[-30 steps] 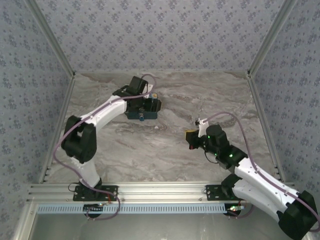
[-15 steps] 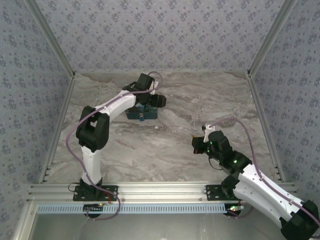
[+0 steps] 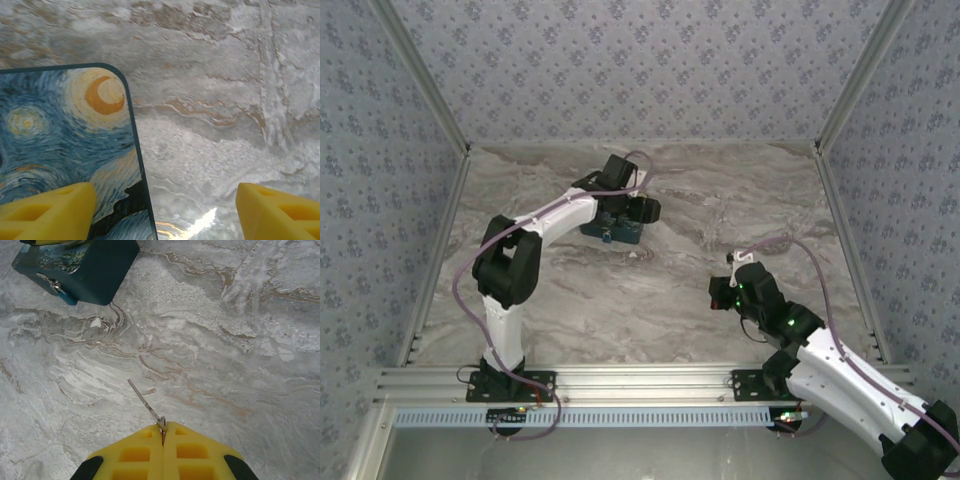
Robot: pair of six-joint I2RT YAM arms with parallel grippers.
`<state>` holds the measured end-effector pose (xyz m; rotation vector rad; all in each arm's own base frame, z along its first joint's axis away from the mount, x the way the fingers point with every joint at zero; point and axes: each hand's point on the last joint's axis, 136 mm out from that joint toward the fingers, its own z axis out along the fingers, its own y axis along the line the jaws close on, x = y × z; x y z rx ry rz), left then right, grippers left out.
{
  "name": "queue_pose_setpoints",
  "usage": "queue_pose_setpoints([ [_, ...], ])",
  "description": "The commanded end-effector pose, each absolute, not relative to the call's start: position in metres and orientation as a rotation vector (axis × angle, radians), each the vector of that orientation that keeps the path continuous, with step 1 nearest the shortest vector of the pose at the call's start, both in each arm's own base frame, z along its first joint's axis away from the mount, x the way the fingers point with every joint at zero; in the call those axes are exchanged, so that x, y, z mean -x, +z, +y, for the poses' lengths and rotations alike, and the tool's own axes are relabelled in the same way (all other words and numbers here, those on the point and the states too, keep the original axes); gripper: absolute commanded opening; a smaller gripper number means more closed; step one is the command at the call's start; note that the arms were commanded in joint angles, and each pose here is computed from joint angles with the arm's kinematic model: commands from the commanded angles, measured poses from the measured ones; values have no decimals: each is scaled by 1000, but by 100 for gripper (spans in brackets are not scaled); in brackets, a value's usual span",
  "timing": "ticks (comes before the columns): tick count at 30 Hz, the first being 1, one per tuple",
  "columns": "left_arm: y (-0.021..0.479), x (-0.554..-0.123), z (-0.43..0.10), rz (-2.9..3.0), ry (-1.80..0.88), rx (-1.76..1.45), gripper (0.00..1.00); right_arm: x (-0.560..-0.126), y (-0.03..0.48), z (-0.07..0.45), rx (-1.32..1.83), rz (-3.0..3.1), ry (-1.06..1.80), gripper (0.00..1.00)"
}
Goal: Unlock a padlock with a key
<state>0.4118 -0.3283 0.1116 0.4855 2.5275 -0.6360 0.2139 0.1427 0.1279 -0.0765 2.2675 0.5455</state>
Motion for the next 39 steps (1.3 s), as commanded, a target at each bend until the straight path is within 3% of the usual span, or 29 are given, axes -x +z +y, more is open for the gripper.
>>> queue_pose_setpoints([
  [1,92,-369,-342,2635,-678,-571,74,-214,137,131,14,2277,487,0],
  [14,103,-317,-405,2612,-852,-703,74,-200,131,88,-218,2374,460,0],
  [27,135,-351,-462,2468,-978,-786,75,-207,131,95,-292,2321,618,0],
  [34,191,-362,-457,2322,-998,-800,77,-211,132,105,-260,2301,672,0],
  [39,237,-360,-424,2173,-1007,-757,79,-214,136,120,-179,2261,765,0],
])
